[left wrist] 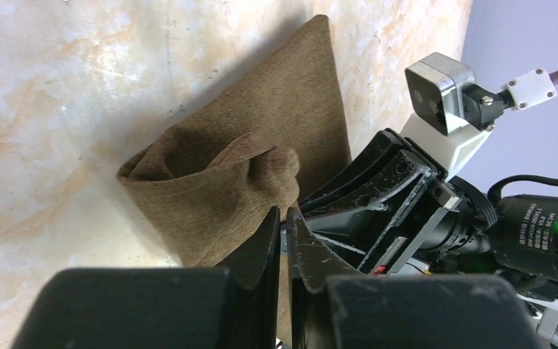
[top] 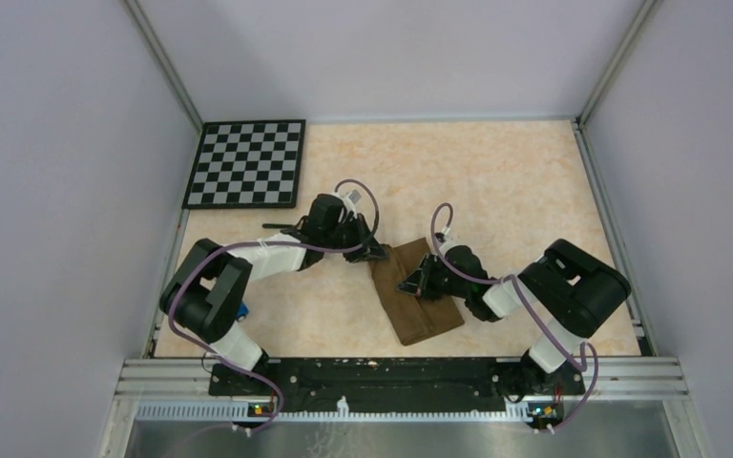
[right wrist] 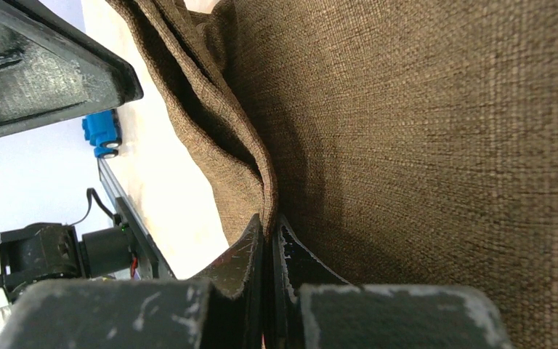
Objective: Fold the napkin into a case and place the utensils inside
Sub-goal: Fold the lower triangle-folded napkin at the center of the board.
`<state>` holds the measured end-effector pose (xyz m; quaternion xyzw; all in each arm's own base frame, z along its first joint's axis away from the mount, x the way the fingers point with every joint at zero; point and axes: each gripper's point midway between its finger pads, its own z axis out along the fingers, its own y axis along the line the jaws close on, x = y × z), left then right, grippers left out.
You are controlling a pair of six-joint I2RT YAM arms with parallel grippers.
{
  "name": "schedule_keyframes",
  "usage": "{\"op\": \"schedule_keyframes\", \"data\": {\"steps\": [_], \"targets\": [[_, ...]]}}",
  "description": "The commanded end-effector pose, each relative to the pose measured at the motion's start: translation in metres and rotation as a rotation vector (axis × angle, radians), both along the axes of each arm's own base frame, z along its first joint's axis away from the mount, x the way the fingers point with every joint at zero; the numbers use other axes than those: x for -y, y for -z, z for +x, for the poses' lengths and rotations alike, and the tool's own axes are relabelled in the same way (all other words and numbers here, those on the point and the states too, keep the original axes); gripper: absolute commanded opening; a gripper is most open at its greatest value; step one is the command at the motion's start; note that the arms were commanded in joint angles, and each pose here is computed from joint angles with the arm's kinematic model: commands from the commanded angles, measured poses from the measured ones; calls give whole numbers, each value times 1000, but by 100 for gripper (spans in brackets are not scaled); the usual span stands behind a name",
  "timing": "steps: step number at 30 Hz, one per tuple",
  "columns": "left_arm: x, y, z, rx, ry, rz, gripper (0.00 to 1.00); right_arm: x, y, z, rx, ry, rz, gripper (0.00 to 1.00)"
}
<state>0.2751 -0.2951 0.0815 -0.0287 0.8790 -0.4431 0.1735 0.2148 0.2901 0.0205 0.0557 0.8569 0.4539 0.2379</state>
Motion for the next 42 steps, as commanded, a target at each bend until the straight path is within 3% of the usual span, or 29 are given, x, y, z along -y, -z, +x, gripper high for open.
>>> {"op": "schedule_keyframes", "data": {"steps": [1,8,36,42], "targets": [[16,-28,15,91,17,-64,10,-7,-12,5,40,-21,45,0],[21,-23,25,91,17,-56,9,-10,-27,2,66,-36,77,0],[15,36,24,68,53,32,6,-10,-12,-14,49,-67,29,0],[19,46,20,113,109,7,5,7,-16,-15,105,-75,-87,14]]}}
